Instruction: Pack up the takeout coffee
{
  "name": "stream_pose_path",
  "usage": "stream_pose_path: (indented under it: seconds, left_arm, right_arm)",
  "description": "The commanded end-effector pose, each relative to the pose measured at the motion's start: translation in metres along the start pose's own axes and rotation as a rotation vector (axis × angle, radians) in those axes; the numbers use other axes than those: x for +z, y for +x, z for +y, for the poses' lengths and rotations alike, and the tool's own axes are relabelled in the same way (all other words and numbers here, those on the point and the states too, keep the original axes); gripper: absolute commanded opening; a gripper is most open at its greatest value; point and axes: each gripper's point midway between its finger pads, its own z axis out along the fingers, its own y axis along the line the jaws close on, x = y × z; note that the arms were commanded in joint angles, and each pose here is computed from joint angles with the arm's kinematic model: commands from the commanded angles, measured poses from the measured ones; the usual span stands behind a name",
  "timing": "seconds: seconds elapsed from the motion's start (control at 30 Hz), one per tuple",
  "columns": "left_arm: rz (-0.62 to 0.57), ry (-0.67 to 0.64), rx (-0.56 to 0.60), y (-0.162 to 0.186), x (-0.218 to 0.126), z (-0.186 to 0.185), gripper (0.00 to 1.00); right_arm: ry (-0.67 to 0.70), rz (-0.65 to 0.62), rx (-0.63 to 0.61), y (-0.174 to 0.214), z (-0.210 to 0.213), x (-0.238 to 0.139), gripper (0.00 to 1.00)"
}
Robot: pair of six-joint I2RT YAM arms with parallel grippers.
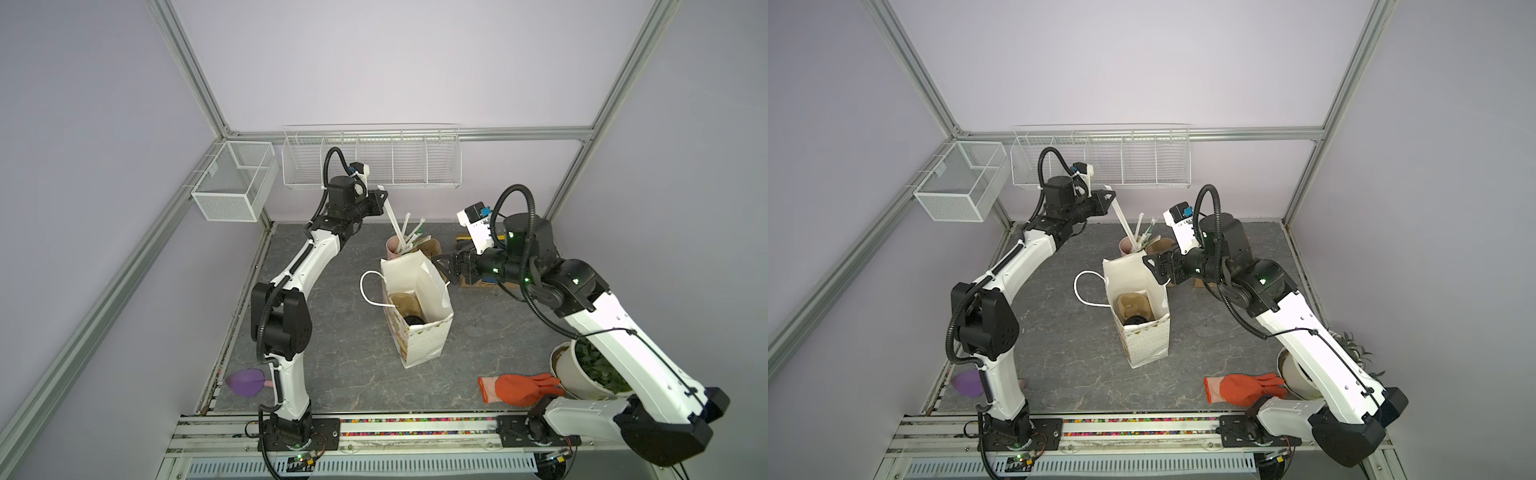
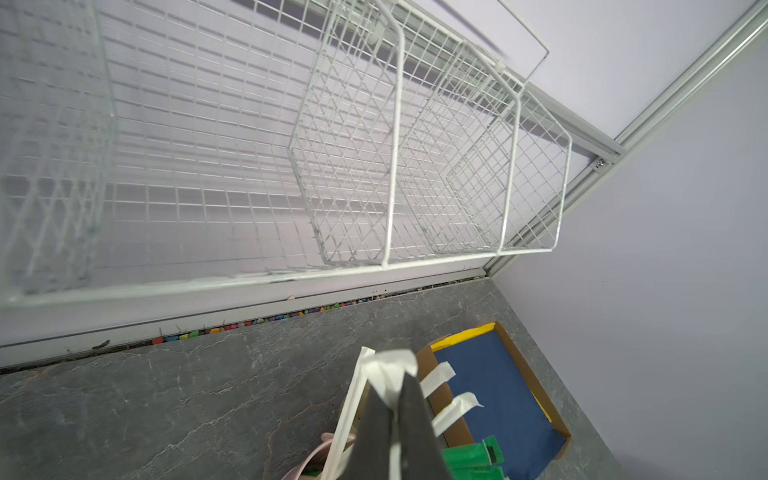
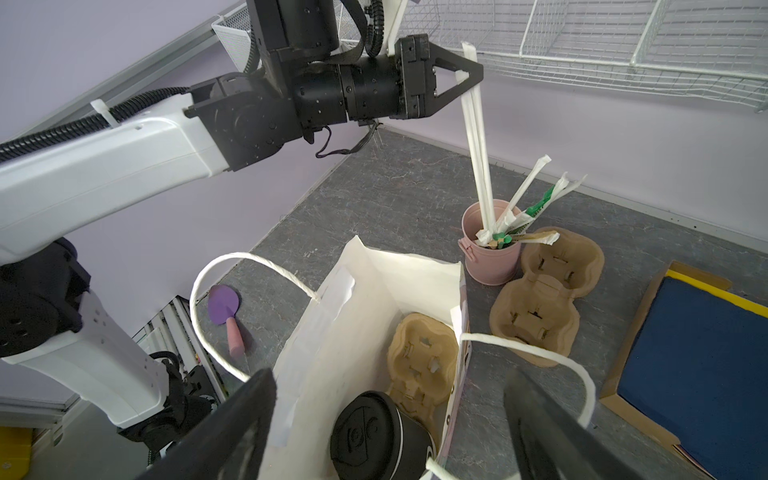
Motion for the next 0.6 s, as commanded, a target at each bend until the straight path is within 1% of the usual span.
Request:
stream_pose_path:
  seconds: [0.0,0.13,0.2,0.27,0.3,0.37,0.43,0.5,0.57]
  left_arm:
    - [-0.029,0.083,0.069,-0.009,-0.003,-0.015,0.00]
    - [-0.043,0.109,0.104,-0.014,-0.005,-0.020,0.00]
    - [-0.042,0.111,0.098,-0.012,-0.004,-0.020,0.00]
    - [-0.036,0.111,0.082,-0.008,-0.002,-0.017,0.00]
    - [-0.037,0.115,0.072,-0.005,-0.001,-0.017,0.00]
    - [-0.036,0.134,0.058,-0.002,-0.001,-0.018,0.00]
    - [-0.033,0.149,0.058,0.000,-0.002,-0.021,0.00]
    - [-0.031,0.167,0.066,0.002,-0.002,-0.023,0.00]
    - [-0.030,0.194,0.071,0.003,-0.003,-0.027,0.00]
  right_arm:
    - [0.003,-0.037,-0.038,-0.007,-0.003,0.003,0.88]
    - [0.027,-0.042,-0.052,-0.016,-0.011,0.016,0.91]
    - [0.040,-0.045,-0.049,-0.022,-0.017,0.028,0.93]
    - [0.040,-0.046,-0.047,-0.029,-0.023,0.044,1.00]
    - [0.045,-0.047,-0.053,-0.033,-0.025,0.053,0.97]
    - [0.081,-0.048,-0.063,-0.040,-0.034,0.068,0.96]
    - [0.115,-0.059,-0.069,-0.046,-0.047,0.086,0.92]
    - [0.143,-0.062,-0.048,-0.050,-0.065,0.103,0.87]
    - [0.144,-0.050,-0.025,-0.051,-0.081,0.122,0.84]
